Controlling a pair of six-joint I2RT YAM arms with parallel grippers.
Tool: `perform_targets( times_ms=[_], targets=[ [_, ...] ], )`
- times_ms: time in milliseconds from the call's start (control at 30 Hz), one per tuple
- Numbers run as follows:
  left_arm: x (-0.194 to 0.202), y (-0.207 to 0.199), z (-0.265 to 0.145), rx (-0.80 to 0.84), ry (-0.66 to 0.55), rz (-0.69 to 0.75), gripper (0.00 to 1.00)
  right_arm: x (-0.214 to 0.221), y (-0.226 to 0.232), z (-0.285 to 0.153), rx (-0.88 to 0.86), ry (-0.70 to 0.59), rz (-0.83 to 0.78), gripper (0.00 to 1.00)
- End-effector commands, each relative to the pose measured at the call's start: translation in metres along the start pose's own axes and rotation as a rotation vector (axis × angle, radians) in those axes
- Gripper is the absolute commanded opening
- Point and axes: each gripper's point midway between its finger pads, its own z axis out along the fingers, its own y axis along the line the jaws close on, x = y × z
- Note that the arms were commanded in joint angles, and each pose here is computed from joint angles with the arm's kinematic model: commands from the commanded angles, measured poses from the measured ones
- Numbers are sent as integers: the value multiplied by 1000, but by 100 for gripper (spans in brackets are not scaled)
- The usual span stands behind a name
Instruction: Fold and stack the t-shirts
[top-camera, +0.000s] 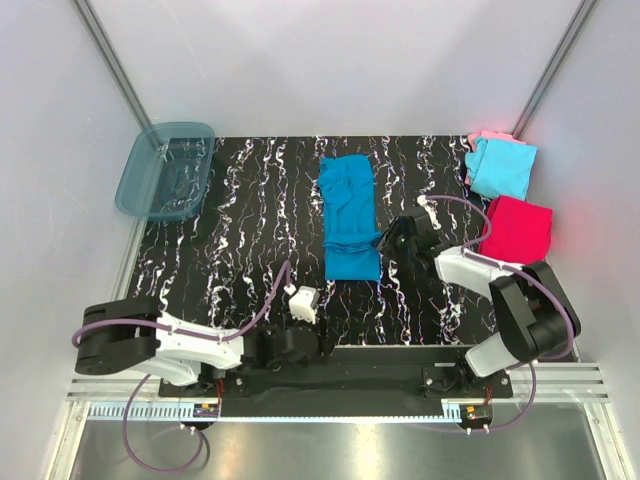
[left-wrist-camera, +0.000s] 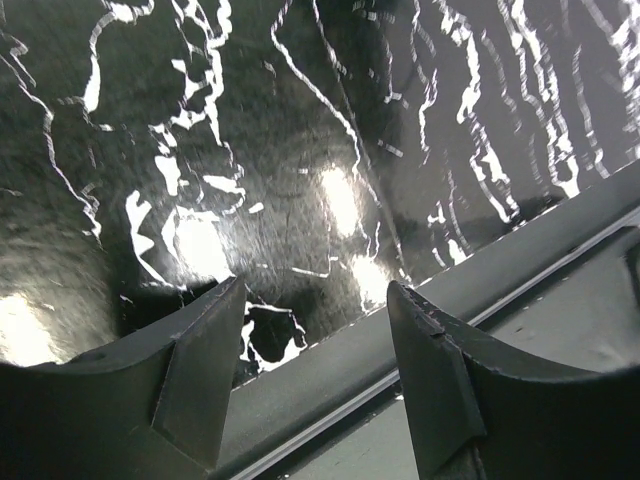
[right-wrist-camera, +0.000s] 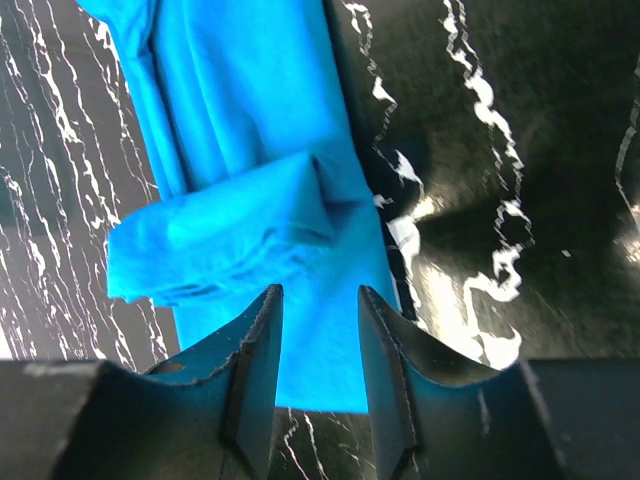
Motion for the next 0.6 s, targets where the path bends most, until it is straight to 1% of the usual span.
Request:
perform_targets(
  times_ms=[0, 233, 333, 400, 567],
  targets=[
    [-17, -23, 4, 23, -77, -47, 63, -15, 26, 4, -62, -37, -22, 42],
    [-17, -32, 1, 37, -80, -34, 62, -12, 21, 16, -46, -25, -29, 41],
    [-22, -36, -3, 48, -92, -26, 62, -10, 20, 21, -42, -18, -30, 38],
    [-24, -38, -5, 45, -98, -18, 62, -12, 22, 24, -44, -23, -25, 36],
    [-22, -38, -9, 43, -98, -7, 62, -18, 34, 28, -61, -29, -28, 35]
  ],
)
